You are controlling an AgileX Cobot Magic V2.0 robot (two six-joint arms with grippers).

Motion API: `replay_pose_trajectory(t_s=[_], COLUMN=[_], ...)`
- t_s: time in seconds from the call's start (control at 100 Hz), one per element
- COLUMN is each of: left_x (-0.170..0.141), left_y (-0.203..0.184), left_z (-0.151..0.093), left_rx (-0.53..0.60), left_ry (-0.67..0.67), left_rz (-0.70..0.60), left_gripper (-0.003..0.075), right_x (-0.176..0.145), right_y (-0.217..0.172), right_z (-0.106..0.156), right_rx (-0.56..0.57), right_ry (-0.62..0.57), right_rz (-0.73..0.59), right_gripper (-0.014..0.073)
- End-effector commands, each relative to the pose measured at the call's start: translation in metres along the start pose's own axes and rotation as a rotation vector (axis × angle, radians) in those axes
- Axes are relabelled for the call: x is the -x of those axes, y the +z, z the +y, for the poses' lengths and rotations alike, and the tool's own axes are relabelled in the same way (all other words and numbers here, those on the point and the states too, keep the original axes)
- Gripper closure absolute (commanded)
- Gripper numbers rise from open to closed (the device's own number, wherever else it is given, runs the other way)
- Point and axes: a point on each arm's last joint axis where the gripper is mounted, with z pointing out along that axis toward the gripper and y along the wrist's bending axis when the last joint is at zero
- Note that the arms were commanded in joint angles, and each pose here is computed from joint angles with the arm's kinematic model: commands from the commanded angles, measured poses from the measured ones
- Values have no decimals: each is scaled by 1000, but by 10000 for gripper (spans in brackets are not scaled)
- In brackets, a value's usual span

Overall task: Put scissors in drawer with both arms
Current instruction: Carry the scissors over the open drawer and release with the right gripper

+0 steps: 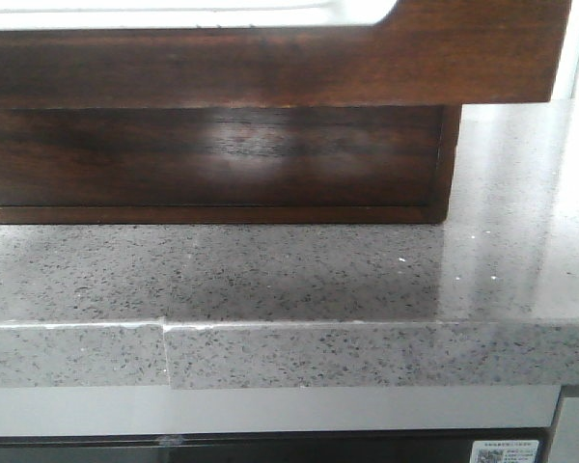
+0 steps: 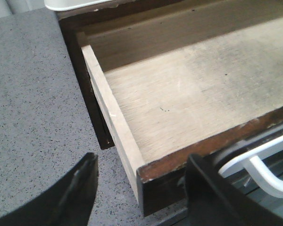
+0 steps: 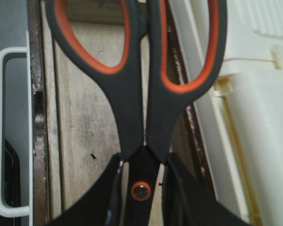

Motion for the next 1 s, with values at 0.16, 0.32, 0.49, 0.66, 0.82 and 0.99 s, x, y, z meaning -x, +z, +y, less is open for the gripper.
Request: replay_pose_trajectory(t_s=[0.16, 0.32, 0.49, 0.66, 0.82, 0.99], left_x=[13, 13, 13, 13, 13, 13], left_y=[-4, -4, -4, -4, -4, -4], left_z=[1, 1, 1, 1, 1, 1], left_rx=[6, 6, 6, 9, 9, 9], left_ry=[-24, -24, -24, -21, -21, -21], left_rz=[-91, -91, -91, -89, -89, -89], left_gripper=[334, 334, 334, 334, 334, 334], right_x=[4, -4, -6, -6, -6, -6], right_y=[43, 71, 86, 87, 87, 87], right_z=[-4, -7, -8, -8, -8, -8], right_rx=[2, 33, 52, 53, 53, 53], right_ry=[-105, -121, -121, -121, -121, -121], right_rz=[125, 227, 257, 258, 258, 258], right_gripper=[556, 556, 556, 554, 550, 456])
